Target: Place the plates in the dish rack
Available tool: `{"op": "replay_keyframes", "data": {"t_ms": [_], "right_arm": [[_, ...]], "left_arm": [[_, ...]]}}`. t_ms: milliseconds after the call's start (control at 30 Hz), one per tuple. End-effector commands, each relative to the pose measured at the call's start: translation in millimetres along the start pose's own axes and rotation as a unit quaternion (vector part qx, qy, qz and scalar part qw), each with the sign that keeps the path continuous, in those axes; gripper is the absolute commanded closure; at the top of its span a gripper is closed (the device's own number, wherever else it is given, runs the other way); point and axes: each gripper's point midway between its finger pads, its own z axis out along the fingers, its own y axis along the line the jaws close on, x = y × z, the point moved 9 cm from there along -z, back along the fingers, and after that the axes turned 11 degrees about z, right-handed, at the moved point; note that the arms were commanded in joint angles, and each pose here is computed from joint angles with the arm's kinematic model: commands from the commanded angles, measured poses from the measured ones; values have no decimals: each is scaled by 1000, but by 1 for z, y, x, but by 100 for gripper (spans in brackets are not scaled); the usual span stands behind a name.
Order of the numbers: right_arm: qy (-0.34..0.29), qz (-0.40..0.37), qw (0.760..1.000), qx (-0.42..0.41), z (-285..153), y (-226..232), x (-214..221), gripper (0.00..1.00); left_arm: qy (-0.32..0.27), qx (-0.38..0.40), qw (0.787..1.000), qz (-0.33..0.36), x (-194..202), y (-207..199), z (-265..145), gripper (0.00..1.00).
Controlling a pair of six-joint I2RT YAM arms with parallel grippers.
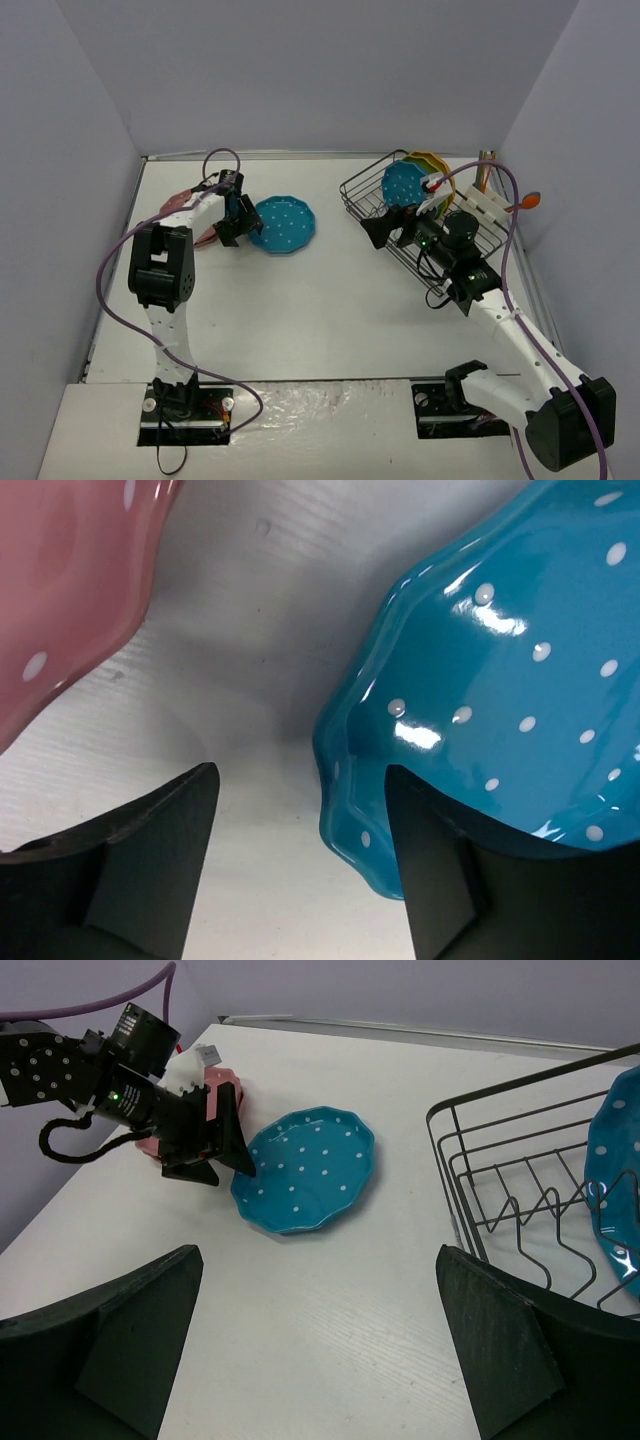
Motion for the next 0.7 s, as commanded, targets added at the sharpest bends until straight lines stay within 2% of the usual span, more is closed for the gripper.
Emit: {"op": "replay_keyframes", "data": {"t_ms": [0, 100, 433, 533, 600, 667], "right_arm": [[-45, -13, 998, -43, -2, 15, -15, 0], [-42, -9, 998, -47, -1, 16, -12, 0], [-25, 33, 998, -55, 12, 20, 8, 0], [-22, 68, 996, -57, 20, 29, 20, 0], [-15, 97, 994, -49, 27, 32, 32, 0], [-11, 128, 991, -38, 33, 37, 44, 0]], "left_arm": [[-46, 11, 999, -6, -20, -15, -22, 39], [-40, 7, 999, -7, -19, -15, -15, 55], [-25, 4, 1000, -4, -15, -15, 1, 80], [-23, 5, 1000, -4, -13, -15, 3, 96], [-22, 9, 1000, -5, -11, -14, 1, 100], [-23, 14, 1000, -5, -8, -13, -4, 100]]}}
